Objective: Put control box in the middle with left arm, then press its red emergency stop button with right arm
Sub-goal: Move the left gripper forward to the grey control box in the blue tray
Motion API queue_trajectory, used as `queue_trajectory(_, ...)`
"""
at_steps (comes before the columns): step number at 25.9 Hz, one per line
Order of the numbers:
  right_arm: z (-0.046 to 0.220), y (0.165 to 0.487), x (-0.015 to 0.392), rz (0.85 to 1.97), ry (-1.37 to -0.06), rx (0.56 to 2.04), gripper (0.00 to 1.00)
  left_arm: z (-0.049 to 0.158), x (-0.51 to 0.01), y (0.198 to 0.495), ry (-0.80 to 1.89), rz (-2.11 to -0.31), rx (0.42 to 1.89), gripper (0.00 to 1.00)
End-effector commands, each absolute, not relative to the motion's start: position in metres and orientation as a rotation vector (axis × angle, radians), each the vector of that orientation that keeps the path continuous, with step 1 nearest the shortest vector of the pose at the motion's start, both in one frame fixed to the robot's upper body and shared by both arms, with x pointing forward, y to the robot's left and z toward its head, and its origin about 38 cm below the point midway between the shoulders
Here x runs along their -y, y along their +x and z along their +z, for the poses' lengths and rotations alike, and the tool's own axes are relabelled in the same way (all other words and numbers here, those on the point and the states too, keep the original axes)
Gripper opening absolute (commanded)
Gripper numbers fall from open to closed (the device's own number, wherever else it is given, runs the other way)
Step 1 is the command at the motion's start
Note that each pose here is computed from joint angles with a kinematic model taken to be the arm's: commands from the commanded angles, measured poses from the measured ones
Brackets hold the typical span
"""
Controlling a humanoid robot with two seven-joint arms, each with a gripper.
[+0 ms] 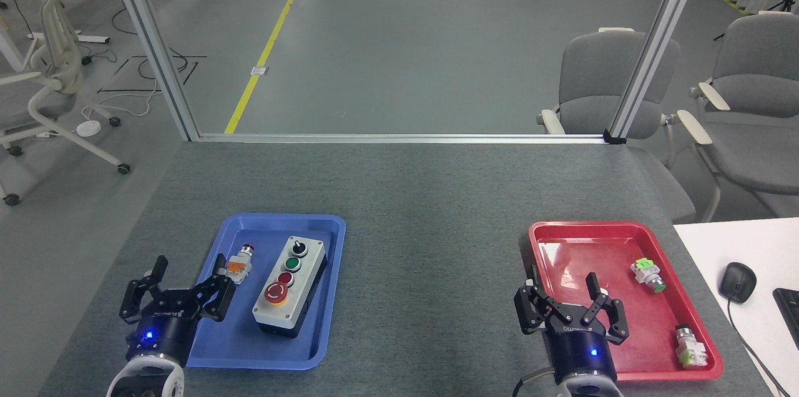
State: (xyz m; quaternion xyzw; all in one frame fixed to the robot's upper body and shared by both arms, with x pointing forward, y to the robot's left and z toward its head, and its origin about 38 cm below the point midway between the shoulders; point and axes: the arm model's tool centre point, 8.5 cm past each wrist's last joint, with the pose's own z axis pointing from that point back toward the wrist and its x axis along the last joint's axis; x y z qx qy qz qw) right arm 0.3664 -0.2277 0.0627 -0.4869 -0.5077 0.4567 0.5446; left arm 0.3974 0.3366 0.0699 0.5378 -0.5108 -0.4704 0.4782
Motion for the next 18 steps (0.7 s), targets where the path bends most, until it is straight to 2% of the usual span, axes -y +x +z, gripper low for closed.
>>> queue_trajectory(1, 0.061, 0.366, 0.227, 1.095, -1.146, 1.191, 0.98, 0.07, -0.338, 0.397, 1.315, -1.14, 1.251, 0.99)
queue_trajectory(9, 0.064, 0.366, 0.224, 1.098, -1.131, 1.226, 0.98, 0.071, -0.34, 0.378, 1.346, -1.119, 1.287, 0.99)
queue_trajectory(16, 0.07, 0.366, 0.224, 1.095, -1.145, 1.246, 0.98, 0.033, -0.314, 0.32, 1.156, -1.294, 1.364, 0.99)
queue_trajectory(18, 0.07, 0.367, 0.226, 1.093, -1.147, 1.24, 0.98, 0.023, -0.301, 0.316, 1.113, -1.339, 1.366, 0.99)
